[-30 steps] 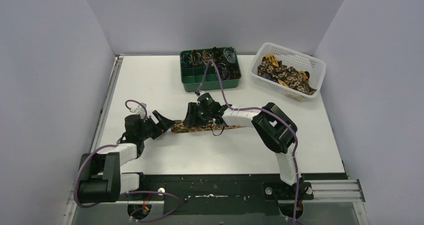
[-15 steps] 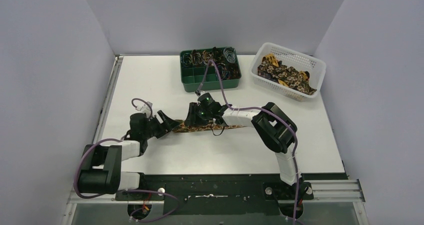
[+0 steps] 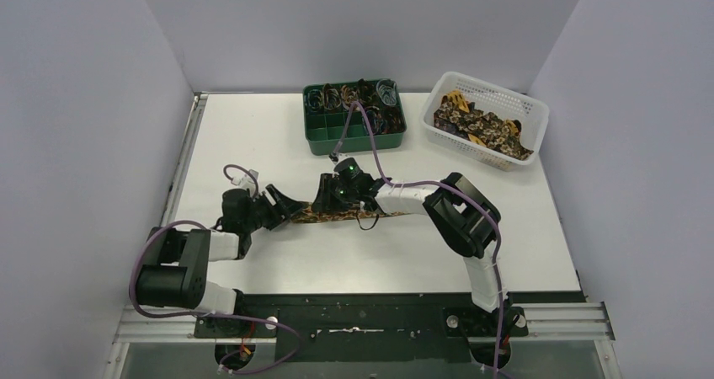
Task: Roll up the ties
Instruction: Roll the tie at the center of the board.
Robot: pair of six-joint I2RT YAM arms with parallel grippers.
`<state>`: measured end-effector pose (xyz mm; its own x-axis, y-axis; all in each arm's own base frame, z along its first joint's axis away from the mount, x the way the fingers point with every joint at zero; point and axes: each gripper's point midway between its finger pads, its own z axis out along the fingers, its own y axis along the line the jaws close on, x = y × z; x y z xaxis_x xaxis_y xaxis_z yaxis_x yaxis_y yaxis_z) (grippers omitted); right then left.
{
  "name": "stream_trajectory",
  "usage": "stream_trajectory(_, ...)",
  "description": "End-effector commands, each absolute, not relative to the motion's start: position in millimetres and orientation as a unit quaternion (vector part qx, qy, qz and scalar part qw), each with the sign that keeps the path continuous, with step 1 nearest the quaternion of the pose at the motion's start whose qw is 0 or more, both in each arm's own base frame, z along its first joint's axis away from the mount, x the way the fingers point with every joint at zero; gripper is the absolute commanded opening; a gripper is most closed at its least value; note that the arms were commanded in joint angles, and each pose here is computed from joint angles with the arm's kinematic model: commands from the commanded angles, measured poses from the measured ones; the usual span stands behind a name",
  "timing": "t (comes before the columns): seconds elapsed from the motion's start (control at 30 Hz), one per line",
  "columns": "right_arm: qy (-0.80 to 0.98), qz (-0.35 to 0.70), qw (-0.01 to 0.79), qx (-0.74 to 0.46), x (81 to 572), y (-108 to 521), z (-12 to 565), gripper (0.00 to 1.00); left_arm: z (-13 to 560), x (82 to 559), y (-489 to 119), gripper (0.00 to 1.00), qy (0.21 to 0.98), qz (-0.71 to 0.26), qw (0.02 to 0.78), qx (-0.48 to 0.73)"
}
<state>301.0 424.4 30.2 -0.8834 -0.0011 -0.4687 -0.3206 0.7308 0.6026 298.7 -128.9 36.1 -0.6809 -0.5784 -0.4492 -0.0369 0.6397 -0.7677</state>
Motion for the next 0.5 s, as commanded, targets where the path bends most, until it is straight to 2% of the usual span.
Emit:
stream_trajectory(0.0, 0.918, 0.322, 0.215, -0.085, 296.7, 408.0, 3.7, 0.37, 26.2, 297.9, -132.2, 0.59, 0.840, -0.382, 0.335, -0.192)
stream_trajectory(0.47, 0.915, 0.331, 0.214, -0.087, 297.4, 409.2, 6.2, 0.37, 19.1, 291.7, -133.7, 0.46, 0.858, -0.367, 0.321, -0.161)
